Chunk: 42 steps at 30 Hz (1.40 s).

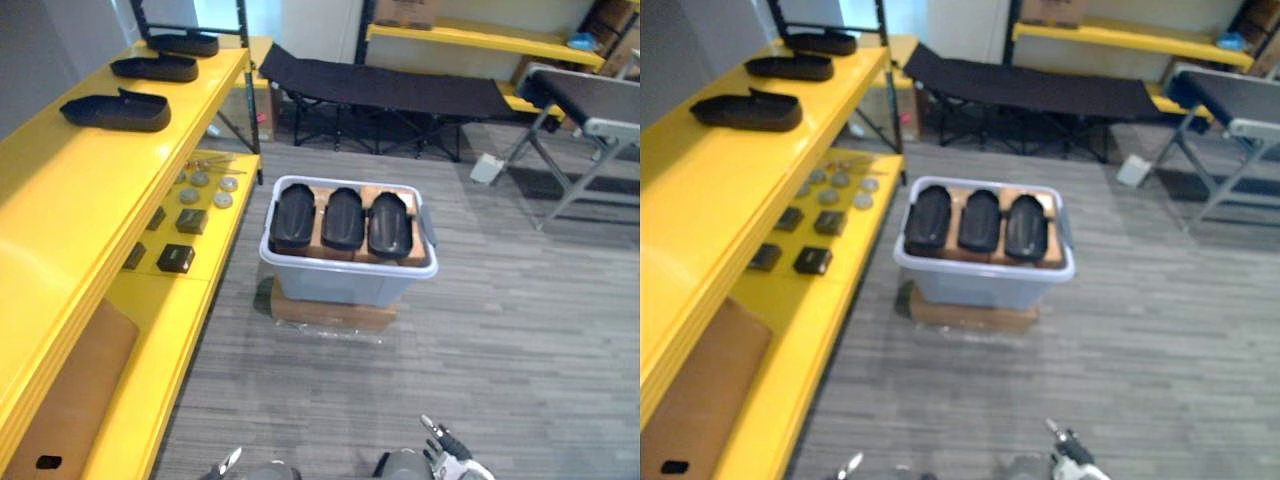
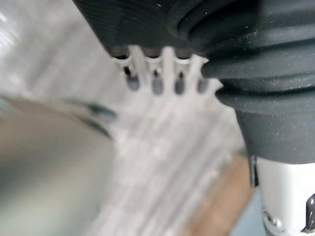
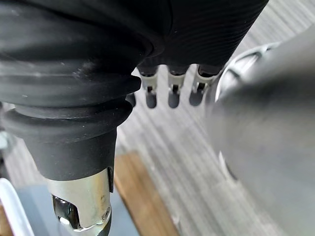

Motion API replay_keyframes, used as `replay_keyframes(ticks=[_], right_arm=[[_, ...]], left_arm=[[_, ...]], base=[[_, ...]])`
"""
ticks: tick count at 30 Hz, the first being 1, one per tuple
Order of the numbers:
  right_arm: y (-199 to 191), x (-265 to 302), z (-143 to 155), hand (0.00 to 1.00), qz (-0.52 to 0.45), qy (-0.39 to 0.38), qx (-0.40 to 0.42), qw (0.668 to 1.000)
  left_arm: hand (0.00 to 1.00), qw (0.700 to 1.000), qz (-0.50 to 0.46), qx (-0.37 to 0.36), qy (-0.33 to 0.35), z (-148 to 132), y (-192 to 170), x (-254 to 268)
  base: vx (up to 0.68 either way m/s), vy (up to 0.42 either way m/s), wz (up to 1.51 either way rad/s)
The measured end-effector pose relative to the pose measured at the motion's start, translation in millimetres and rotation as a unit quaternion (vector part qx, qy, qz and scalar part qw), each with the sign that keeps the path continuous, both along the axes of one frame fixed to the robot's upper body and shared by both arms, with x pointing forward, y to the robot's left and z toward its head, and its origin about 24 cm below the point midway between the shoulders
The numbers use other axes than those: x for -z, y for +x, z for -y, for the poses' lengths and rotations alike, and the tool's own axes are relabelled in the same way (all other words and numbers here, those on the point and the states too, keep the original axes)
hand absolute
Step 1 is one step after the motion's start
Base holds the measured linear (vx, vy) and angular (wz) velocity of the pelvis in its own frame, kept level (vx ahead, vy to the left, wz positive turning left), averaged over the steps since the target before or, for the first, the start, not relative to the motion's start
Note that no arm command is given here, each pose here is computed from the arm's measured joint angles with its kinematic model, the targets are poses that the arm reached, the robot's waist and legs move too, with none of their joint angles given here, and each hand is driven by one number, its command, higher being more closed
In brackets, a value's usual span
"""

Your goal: Walk over and take plastic housings, then place them on the shelf

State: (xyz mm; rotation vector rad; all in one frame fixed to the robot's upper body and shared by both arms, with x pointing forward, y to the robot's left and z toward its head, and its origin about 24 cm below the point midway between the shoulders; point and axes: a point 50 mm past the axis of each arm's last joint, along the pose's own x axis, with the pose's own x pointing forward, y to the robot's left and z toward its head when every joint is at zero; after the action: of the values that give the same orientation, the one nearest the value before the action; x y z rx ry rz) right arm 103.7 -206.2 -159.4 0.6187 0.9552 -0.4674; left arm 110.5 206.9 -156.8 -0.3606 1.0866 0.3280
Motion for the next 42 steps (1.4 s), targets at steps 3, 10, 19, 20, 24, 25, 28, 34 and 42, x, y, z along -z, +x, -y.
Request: replay_keyframes(ticks=[3,10,19,20,24,25,28,34,42], right_arm=[[-7,2,-6,0.00,0.003,0.020,0.018,1.000],[-18,4,7,0.00,-0.028,0.007,0.040,0.999],[-22,2,23,0.00,-0.044,-0.026,0.063,0.997],[-21,1,25,0.00,-0.035,-0.031,0.058,0.997],[-6,-4,4,0.00,0.038,-0.041,-0.067,0.996],[0,-7,0,0.00,0.067,-0.046,-0.112,0.990],[29,-25,-42,0.00,0.181,-0.022,-0.321,0.930],[56,-92,-181,0.00,0.353,0.112,-0.721,0.586],[149,-258,-207,0.00,0.609,0.053,-0.535,0.584]], left_arm=[[0.00,1.000,-0.010,-0.003,-0.011,5,-5,2],[0.00,0.998,-0.021,-0.039,-0.045,29,-13,8],[0.00,0.998,0.019,-0.062,-0.015,20,-6,3],[0.00,0.999,0.014,-0.042,-0.014,23,-8,4],[0.00,0.999,0.002,0.025,0.028,8,-5,2],[0.00,0.998,0.003,0.045,0.036,9,-4,1],[0.00,0.996,0.001,0.076,0.053,9,-1,0],[0.00,0.993,0.007,0.099,0.064,11,5,-2],[0.00,0.984,0.005,0.142,0.110,-5,7,-5]], base=[[0.38,-0.256,0.65],[0.34,-0.303,0.23],[0.19,-0.036,-0.34],[0.19,0.171,-0.03],[0.14,0.104,0.33],[0.14,0.064,0.62],[0.10,0.001,0.34],[0.00,-0.028,0.24],[-0.07,0.020,-0.02]])
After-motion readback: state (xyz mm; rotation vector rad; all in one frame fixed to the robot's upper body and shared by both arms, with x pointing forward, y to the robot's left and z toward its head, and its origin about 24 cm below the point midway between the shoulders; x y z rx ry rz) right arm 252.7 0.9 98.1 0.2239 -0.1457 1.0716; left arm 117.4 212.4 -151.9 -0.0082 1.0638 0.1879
